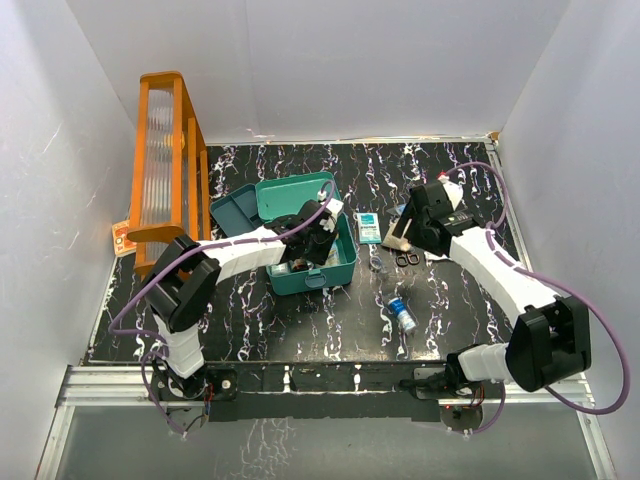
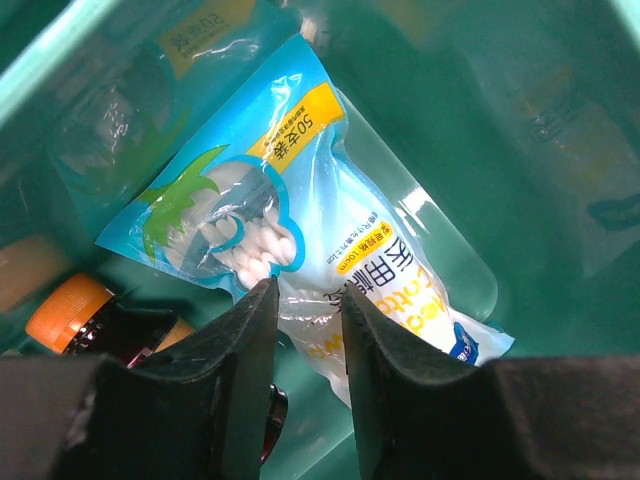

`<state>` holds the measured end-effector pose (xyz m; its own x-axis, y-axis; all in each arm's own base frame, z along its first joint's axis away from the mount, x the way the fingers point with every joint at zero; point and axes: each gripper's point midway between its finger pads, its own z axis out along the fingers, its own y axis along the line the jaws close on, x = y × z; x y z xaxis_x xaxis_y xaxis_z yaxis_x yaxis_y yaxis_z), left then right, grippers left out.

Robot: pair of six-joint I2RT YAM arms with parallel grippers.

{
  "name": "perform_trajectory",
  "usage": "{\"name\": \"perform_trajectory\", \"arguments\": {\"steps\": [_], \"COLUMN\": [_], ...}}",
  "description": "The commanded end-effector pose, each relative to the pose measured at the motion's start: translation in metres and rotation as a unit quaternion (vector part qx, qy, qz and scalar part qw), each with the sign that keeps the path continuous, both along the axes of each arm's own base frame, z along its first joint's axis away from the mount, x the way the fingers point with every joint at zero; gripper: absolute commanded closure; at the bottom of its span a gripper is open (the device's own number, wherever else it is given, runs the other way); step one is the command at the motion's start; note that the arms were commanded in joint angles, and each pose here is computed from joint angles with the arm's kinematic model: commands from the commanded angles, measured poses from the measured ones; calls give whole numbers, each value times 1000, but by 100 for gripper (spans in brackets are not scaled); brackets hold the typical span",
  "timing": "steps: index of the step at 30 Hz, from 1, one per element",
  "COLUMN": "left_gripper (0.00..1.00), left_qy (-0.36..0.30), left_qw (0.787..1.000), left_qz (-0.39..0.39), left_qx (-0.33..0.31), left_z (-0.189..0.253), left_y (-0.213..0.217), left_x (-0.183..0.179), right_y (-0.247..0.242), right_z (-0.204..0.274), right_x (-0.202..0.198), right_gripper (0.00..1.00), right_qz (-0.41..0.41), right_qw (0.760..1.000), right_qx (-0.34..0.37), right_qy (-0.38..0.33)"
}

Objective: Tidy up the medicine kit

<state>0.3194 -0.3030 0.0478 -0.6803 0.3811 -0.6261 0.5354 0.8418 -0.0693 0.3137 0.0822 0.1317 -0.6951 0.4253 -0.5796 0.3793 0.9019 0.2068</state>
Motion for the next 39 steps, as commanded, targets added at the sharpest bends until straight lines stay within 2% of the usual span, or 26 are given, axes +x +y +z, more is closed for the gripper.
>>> {"name": "perform_trajectory", "arguments": {"steps": [1,7,15,27,37,39], "left_gripper": [67,65,55,38,33,30], "left_qy": [-2,9,-8,-85,-147,-155], "left_qw": [1000,1000,1000,994,981,978], "left_qz": [2,14,22,18,24,20], "left_qx": [-4,-10,7,-60,-120,-135], "left_z": [5,-6,-1,116,189,198], "left_y": [-4,-9,-3,8,15,15], "left_x": [0,3,10,0,-3,-7], "right_y": [-1,-5,-4,-7,0,-6], "right_z": [35,38,1,-6,-32,-41], "right_x": [29,49,63,89,93,94], "right_gripper": [33,33,33,35,43,39], "right_qz": [-12,-21,0,102,235,224], "right_qw": [998,998,1000,995,972,975], "right_qx": [-5,-8,6,-20,-12,-5], "right_qy": [-59,-55,8,-8,-10,-2]}}
